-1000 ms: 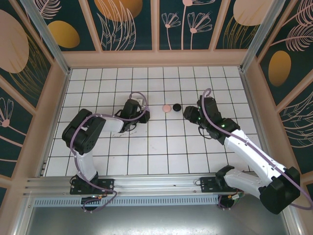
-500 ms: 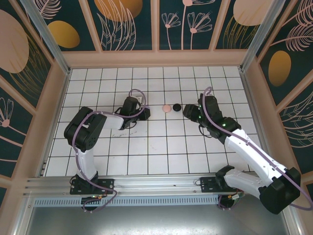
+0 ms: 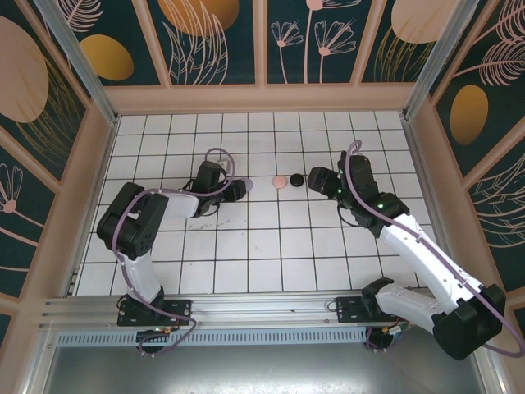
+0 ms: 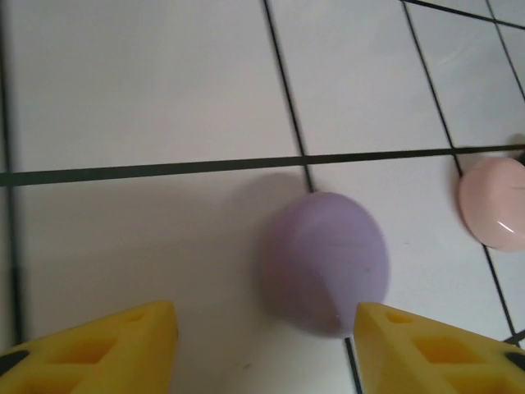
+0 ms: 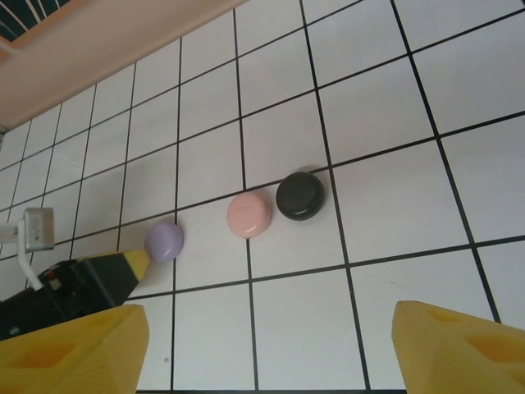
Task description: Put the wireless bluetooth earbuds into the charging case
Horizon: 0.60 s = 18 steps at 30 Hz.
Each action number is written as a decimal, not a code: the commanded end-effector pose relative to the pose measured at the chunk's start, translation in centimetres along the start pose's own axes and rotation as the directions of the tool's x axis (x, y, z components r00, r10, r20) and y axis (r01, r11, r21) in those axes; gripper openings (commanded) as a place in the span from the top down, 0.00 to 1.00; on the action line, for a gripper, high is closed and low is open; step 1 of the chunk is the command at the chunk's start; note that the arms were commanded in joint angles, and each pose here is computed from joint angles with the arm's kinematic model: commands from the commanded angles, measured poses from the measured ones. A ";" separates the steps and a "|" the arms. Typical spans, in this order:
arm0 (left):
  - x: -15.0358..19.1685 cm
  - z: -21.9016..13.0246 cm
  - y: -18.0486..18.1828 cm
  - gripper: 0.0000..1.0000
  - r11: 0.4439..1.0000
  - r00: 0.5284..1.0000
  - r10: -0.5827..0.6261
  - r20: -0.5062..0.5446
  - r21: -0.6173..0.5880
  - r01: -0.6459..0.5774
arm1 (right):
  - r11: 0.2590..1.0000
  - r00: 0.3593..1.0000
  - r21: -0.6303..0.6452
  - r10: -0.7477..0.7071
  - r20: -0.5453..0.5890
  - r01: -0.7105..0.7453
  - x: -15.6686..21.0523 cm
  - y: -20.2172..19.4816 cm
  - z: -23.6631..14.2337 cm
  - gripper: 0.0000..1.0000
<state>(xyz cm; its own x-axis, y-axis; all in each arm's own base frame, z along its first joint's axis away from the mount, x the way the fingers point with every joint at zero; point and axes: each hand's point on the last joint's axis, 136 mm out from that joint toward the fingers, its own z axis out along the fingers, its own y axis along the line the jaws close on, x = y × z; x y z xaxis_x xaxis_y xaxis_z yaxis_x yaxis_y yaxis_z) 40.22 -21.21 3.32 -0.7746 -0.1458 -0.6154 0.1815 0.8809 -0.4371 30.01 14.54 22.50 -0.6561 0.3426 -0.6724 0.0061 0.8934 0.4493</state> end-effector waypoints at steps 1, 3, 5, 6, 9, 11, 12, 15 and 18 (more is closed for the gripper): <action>-1.2 -2.1 1.1 0.38 0.997 0.999 0.032 0.030 -0.065 -0.030 | 1.000 0.999 0.004 -0.003 0.043 0.003 -1.7 0.1 -1.3 0.16; -1.8 -2.8 1.4 0.37 0.996 0.998 0.044 0.042 -0.082 -0.041 | 1.000 0.999 0.007 -0.002 0.046 0.002 -1.9 0.0 -1.4 0.11; -2.8 -4.0 1.2 0.33 0.994 0.996 0.060 0.072 -0.095 -0.053 | 1.000 0.999 0.011 -0.005 0.052 0.004 -2.1 -0.2 -1.5 0.04; -3.1 -4.4 1.3 0.30 0.993 0.995 0.063 0.082 -0.105 -0.054 | 1.000 0.998 0.017 -0.004 0.055 0.003 -2.2 -0.4 -1.6 0.01; -4.2 -5.8 1.4 0.28 0.990 0.990 0.078 0.119 -0.128 -0.063 | 0.999 0.997 0.035 0.001 0.071 -0.003 -2.7 -1.1 -1.9 0.01; -5.0 -7.0 1.3 0.26 0.986 0.984 0.096 0.150 -0.148 -0.074 | 0.998 0.996 0.056 0.002 0.085 -0.007 -3.2 -1.7 -2.0 0.01; -5.4 -7.7 1.4 0.19 0.984 0.980 0.104 0.168 -0.162 -0.076 | 0.998 0.996 0.067 0.002 0.092 -0.008 -3.4 -2.1 -2.1 0.01; -7.0 -10.1 1.5 0.07 0.974 0.961 0.139 0.239 -0.208 -0.089 | 0.990 0.989 0.139 -0.002 0.145 -0.019 -4.6 -3.6 -2.7 0.01; -8.8 -12.9 1.4 0.05 0.962 0.930 0.173 0.324 -0.256 -0.090 | 0.970 0.969 0.241 -0.022 0.247 -0.039 -6.5 -5.7 -3.7 0.01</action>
<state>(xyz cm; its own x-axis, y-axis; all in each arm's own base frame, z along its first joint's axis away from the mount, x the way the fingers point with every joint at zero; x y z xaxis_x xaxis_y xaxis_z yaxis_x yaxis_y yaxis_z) 39.69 -15.16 14.66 -0.5584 -0.1480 -0.8162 0.1433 0.9520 -0.2706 31.15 9.07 24.07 -0.5571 0.3861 -0.7353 0.1353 0.9157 0.3783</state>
